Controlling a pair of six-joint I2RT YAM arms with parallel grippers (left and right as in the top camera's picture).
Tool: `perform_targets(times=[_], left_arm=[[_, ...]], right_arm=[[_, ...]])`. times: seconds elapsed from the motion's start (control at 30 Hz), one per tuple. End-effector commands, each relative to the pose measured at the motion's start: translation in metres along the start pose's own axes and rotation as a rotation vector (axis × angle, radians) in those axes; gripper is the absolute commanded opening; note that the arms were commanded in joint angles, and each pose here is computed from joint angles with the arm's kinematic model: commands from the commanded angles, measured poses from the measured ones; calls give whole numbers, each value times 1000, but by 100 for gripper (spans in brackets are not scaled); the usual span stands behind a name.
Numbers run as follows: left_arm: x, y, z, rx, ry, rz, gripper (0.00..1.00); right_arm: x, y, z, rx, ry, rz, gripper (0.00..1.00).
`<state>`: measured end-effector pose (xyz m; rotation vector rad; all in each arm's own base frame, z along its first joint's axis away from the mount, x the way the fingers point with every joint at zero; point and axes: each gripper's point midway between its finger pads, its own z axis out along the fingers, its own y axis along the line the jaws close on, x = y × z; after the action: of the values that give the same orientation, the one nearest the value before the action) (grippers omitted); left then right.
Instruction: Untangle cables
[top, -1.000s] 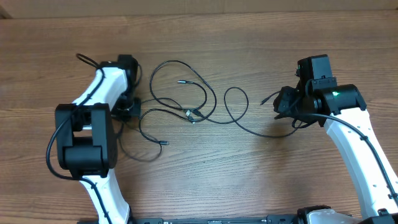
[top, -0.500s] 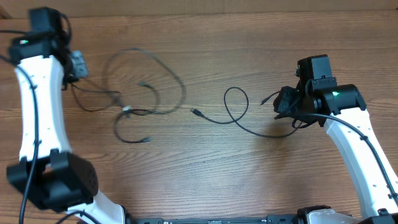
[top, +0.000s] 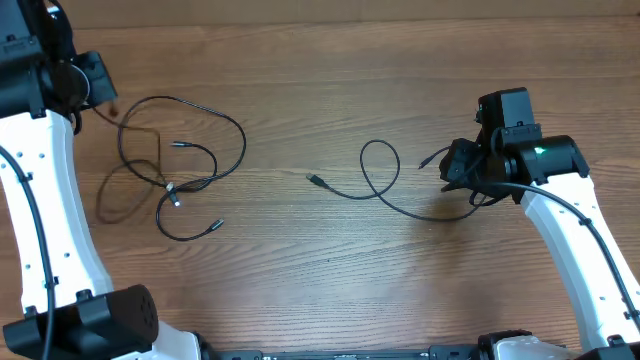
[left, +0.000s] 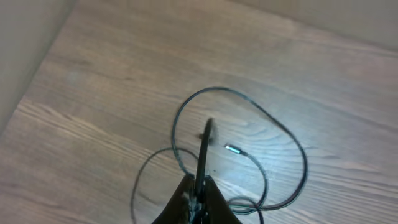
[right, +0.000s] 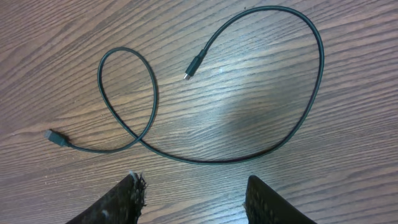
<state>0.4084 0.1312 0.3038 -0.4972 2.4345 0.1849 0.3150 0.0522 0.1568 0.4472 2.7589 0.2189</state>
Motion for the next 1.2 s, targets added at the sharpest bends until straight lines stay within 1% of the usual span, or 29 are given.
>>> perform_targets(times=[0.0, 0.17, 0.27, 0.37, 0.4, 0.43, 0.5, 0.53, 0.6, 0.63, 0.83, 0.93, 1.0, 1.17], left_arm=[[-14, 0, -26, 14, -76, 11, 6], [-8, 47, -30, -233, -59, -27, 7], [-6, 79, -36, -367, -64, -108, 7], [-1, 85, -33, -339, -47, -167, 7], [0, 81, -31, -302, -36, -172, 12], [2, 77, -29, -264, -26, -175, 19], [6, 61, -25, -172, -1, -176, 42], [8, 55, -23, -134, 12, -175, 50], [20, 37, -18, -39, 68, -173, 59], [25, 33, -17, -21, 90, -173, 61], [61, 27, -5, -1, 233, -191, 61], [79, 22, 0, 20, 303, -201, 58], [104, 26, 5, -14, 393, -245, 57], [140, 28, 21, -42, 503, -285, 57]], right_arm=[[-7, 3, -4, -10, -21, -4, 51], [-6, 3, -4, -10, -20, -3, 51], [-6, 3, -4, -10, -20, -3, 51], [-6, 3, -4, -10, -20, -3, 51], [-7, 3, -4, -10, -20, -4, 51], [-7, 3, -4, -11, -21, -4, 51], [-7, 3, -4, -11, -21, -4, 51], [-7, 3, -4, -11, -21, -4, 51], [-7, 3, -4, -11, -22, -3, 51], [-7, 3, -4, -11, -21, -4, 51], [-6, 3, -4, -10, -20, -3, 51], [-6, 3, -4, -10, -20, -3, 51], [-6, 3, -4, -10, -19, -3, 51], [-6, 3, -4, -9, -18, -4, 51]])
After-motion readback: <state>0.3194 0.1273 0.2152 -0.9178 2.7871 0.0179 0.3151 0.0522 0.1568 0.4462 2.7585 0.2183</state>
